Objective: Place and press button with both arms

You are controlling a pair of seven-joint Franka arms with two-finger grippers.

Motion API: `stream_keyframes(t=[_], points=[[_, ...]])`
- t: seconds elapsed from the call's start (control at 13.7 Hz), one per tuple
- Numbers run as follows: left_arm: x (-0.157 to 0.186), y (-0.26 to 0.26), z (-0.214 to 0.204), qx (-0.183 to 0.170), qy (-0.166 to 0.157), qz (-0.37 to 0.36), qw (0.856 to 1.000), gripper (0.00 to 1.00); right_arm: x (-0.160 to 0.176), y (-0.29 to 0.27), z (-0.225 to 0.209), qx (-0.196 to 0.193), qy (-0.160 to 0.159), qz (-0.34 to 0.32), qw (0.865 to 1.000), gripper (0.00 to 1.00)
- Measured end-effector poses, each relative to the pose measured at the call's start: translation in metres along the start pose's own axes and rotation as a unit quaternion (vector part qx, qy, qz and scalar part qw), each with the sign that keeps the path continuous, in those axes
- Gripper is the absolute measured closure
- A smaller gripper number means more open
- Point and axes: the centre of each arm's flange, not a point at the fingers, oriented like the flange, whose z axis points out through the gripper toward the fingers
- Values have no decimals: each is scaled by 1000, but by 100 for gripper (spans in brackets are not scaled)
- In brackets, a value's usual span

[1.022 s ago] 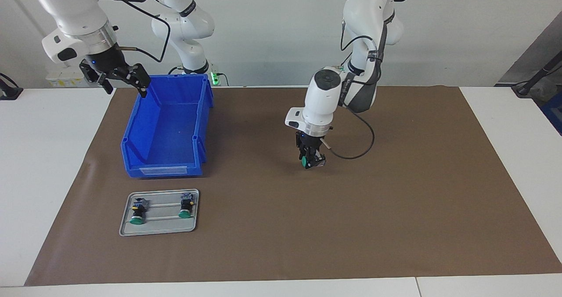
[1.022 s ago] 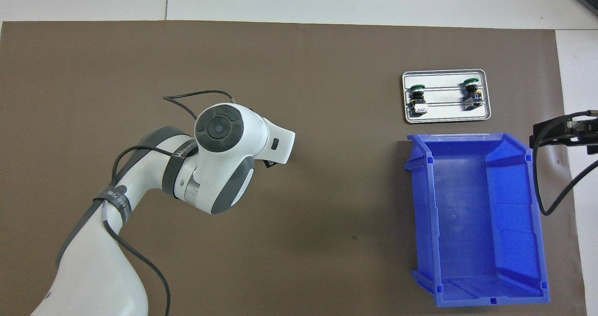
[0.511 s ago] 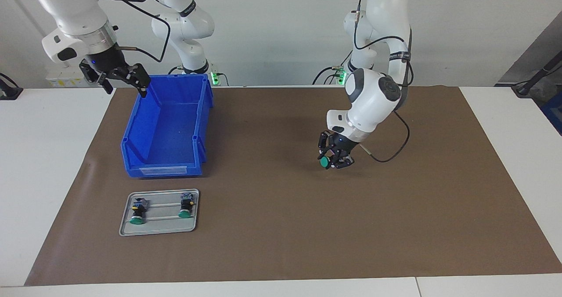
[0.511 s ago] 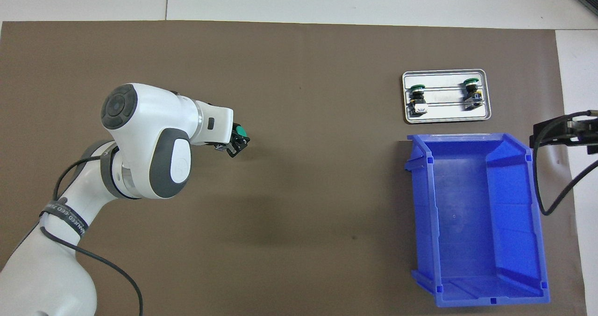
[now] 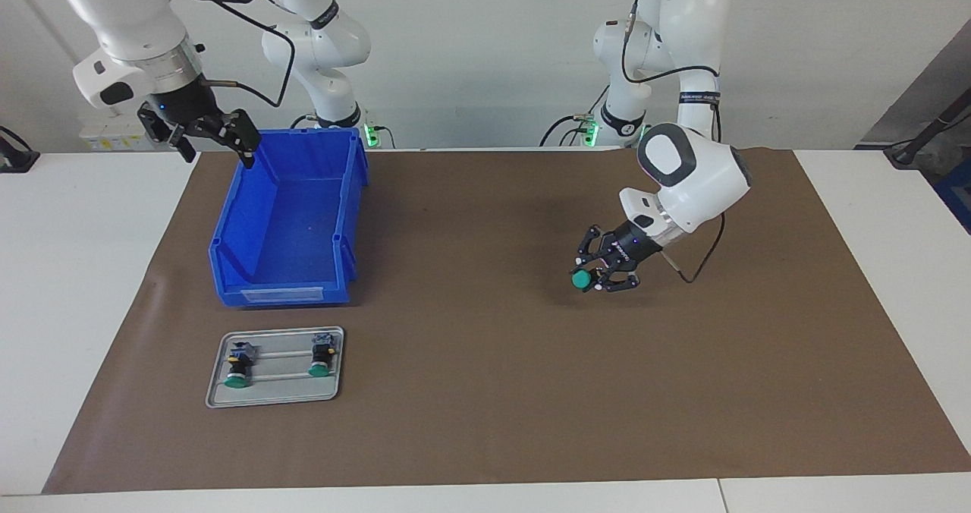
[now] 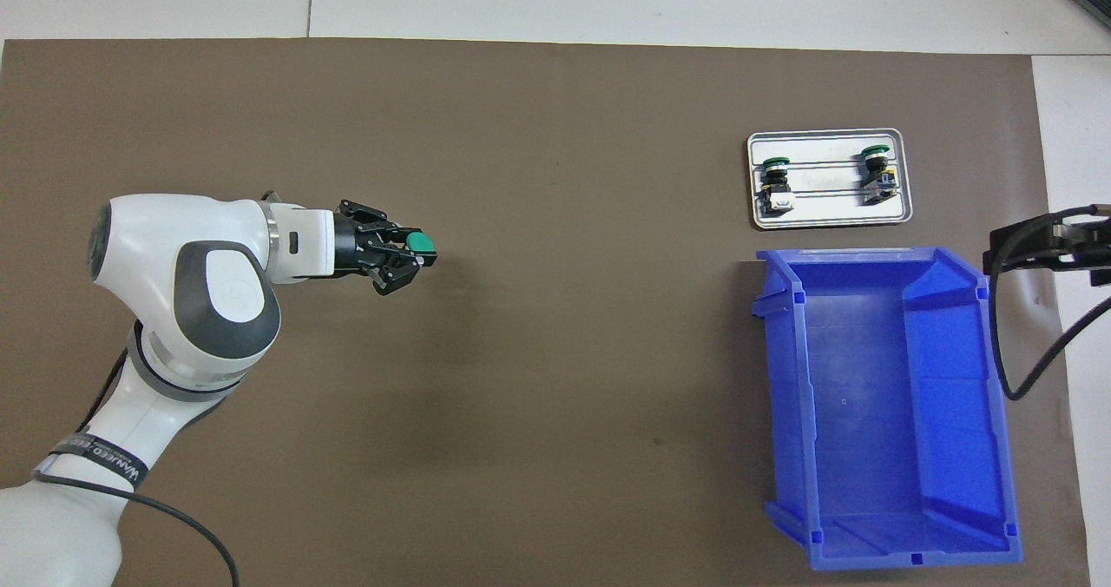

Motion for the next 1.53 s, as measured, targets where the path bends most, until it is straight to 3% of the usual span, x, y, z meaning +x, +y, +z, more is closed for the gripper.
stream_keyframes(t=[0.36,0.73,1.02,1.24,1.53], points=[[-17,19,12,13,125,-14,992,59,0,-1,0,0,0,0,1000,0],[-18,65,60,44,230,-3,972,59,0,-1,0,0,0,-1,1000,0],[-30,77,94,50,270,3,962,59,0,-1,0,0,0,-1,1000,0],[-33,95,124,31,275,1,961,59,0,-2,-1,0,1,-2,1000,0],[-33,97,131,23,283,5,959,59,0,-2,-1,0,1,-2,1000,0]])
